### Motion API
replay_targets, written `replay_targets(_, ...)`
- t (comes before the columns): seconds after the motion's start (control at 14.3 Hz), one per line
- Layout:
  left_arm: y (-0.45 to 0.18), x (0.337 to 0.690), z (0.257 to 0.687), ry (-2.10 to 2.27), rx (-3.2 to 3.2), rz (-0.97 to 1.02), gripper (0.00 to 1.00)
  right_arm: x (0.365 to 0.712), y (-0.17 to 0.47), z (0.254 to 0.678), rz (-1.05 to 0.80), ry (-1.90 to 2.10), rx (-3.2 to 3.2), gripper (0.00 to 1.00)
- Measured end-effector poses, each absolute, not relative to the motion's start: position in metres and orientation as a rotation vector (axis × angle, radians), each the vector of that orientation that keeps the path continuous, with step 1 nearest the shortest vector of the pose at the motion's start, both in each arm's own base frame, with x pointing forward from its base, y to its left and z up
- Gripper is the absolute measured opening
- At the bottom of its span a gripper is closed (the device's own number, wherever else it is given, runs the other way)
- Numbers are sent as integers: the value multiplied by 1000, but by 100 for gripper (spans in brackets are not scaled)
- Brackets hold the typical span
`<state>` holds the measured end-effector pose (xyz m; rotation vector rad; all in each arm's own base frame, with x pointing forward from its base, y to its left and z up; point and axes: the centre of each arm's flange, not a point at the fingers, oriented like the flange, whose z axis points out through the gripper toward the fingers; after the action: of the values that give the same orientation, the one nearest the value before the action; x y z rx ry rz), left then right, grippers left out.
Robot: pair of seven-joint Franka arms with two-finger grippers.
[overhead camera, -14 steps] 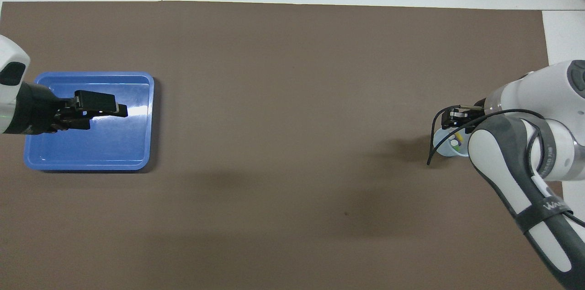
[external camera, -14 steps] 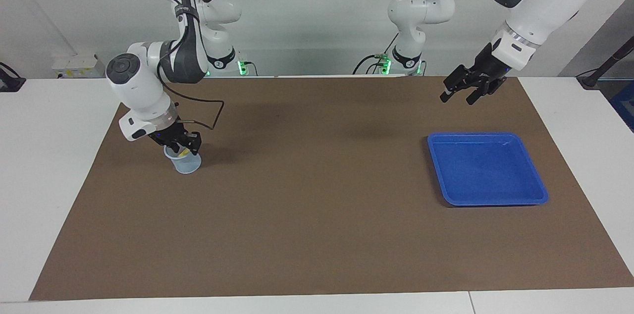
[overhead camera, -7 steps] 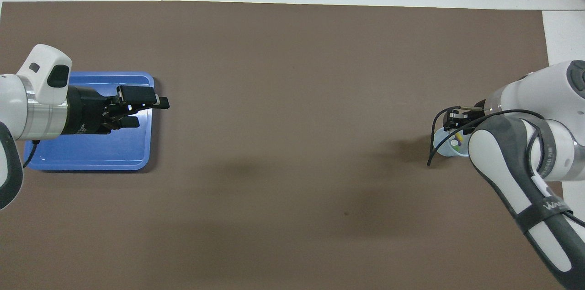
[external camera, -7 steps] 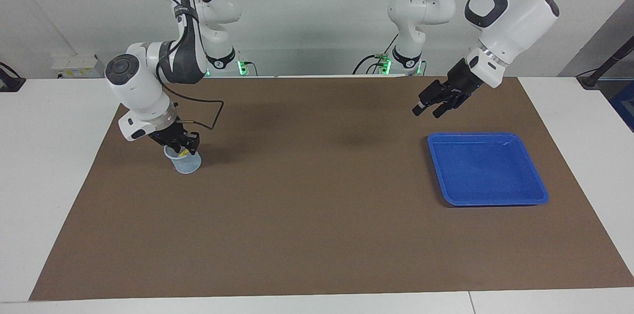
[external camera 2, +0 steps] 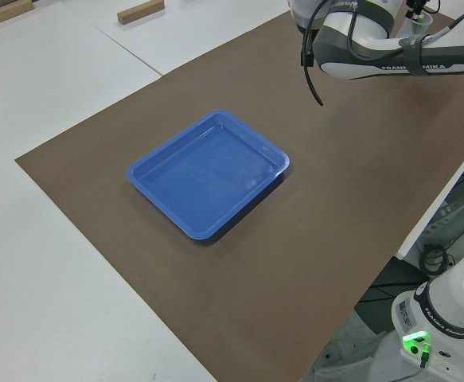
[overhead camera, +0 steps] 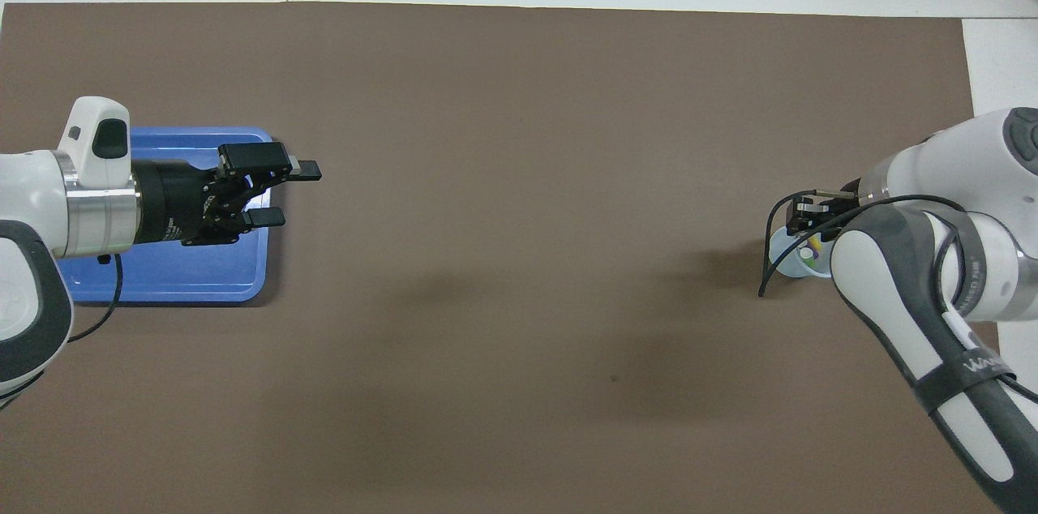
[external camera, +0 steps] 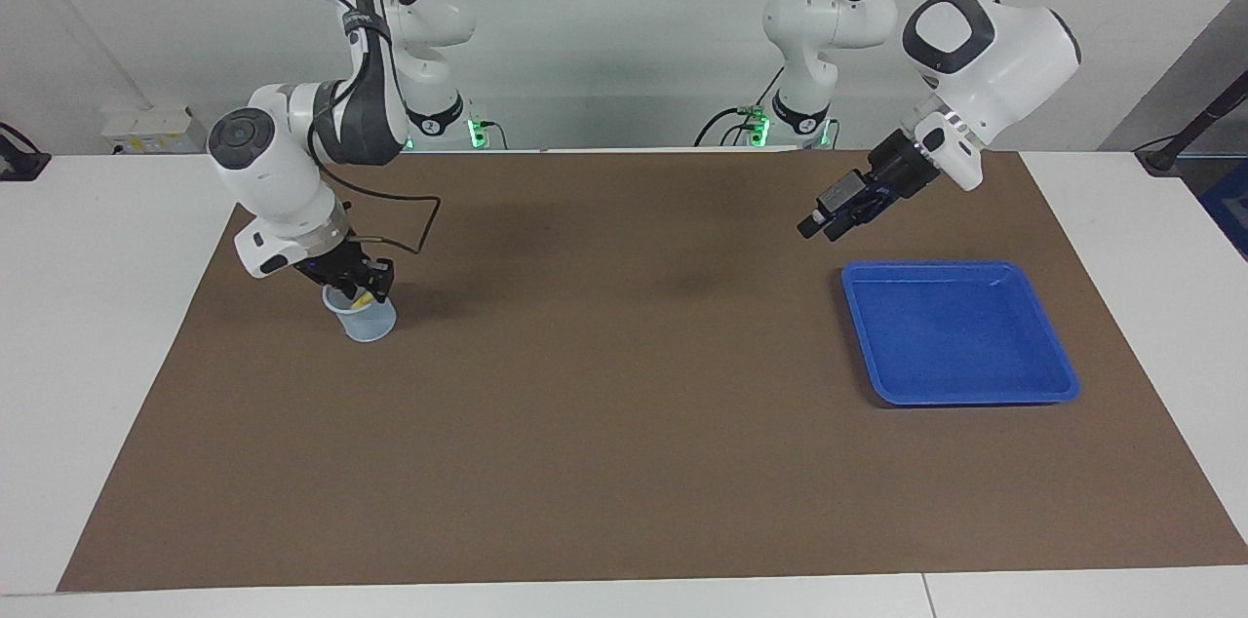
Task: Right arm passes pens to left for tray arrangement
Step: 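Reach the right gripper into the white cup while the left gripper rises, then lift the yellow pen from the cup with the right gripper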
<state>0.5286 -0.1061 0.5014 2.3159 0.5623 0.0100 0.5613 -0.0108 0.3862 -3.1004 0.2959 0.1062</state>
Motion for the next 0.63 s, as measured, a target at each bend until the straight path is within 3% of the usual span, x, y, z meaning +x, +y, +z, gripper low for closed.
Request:
replay_targets(0.14,-106,529,497,591,2279,-1,100,561,-11,386,108,296,-3100,39)
replay_targets(0.21,-106,529,496,597,2276,0,100,561,-11,386,107,296,-3100,31)
replay_targets(0.63,-106,529,495,604,2275,-1,100,562,-12,396,91,259,-3102,25)
